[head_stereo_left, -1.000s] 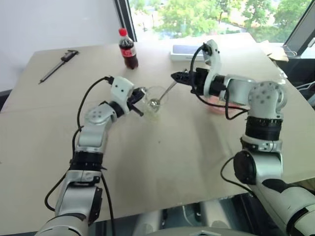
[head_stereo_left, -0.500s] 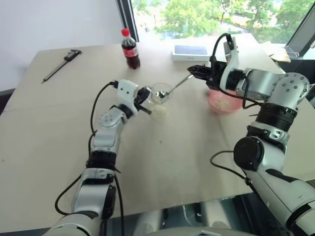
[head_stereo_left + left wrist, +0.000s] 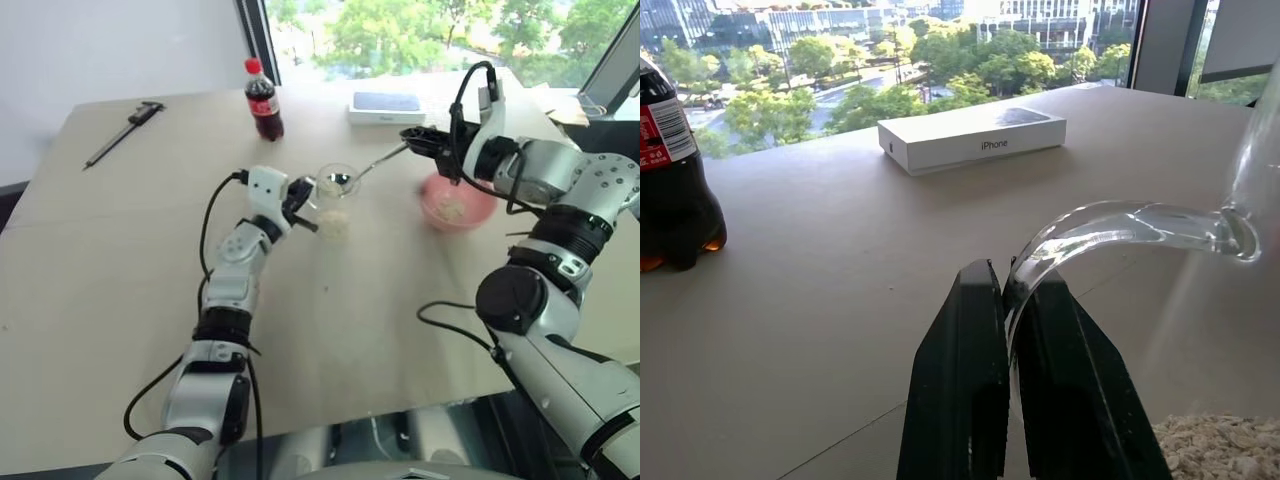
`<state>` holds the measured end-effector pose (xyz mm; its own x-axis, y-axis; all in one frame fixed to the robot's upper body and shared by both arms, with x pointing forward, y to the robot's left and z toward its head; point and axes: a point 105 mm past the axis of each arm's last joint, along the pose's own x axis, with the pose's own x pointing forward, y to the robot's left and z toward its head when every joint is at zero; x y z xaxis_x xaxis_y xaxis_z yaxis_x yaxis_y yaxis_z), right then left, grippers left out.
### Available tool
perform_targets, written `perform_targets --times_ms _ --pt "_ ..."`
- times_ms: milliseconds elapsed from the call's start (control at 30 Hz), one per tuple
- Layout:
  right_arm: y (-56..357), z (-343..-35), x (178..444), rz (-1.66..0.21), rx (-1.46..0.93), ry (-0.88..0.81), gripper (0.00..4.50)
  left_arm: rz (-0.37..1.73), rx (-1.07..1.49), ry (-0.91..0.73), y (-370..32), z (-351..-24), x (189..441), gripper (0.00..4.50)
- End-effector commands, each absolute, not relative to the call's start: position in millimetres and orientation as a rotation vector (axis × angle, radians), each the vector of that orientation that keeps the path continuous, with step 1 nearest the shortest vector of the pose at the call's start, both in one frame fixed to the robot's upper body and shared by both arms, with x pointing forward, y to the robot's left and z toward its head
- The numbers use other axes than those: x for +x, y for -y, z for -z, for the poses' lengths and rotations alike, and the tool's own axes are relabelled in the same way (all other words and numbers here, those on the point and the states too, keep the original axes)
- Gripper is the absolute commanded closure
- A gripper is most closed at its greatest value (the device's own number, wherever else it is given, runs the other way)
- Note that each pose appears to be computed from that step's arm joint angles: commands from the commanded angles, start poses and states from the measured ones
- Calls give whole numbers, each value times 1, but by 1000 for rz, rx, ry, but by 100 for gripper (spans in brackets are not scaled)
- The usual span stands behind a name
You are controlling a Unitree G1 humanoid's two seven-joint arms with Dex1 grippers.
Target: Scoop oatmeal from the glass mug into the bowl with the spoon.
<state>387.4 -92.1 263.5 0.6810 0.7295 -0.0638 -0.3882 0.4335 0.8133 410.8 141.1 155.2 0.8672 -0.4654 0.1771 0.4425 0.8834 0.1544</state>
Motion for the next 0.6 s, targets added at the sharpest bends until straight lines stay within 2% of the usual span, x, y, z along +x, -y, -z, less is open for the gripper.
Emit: perform_targets --times_ms 33,600 --pt "96 -284 385 -755 880 -379 450 465 98 254 -143 -165 411 445" --pt "100 -281 384 -753 974 -373 450 443 10 264 -144 -164 412 445"
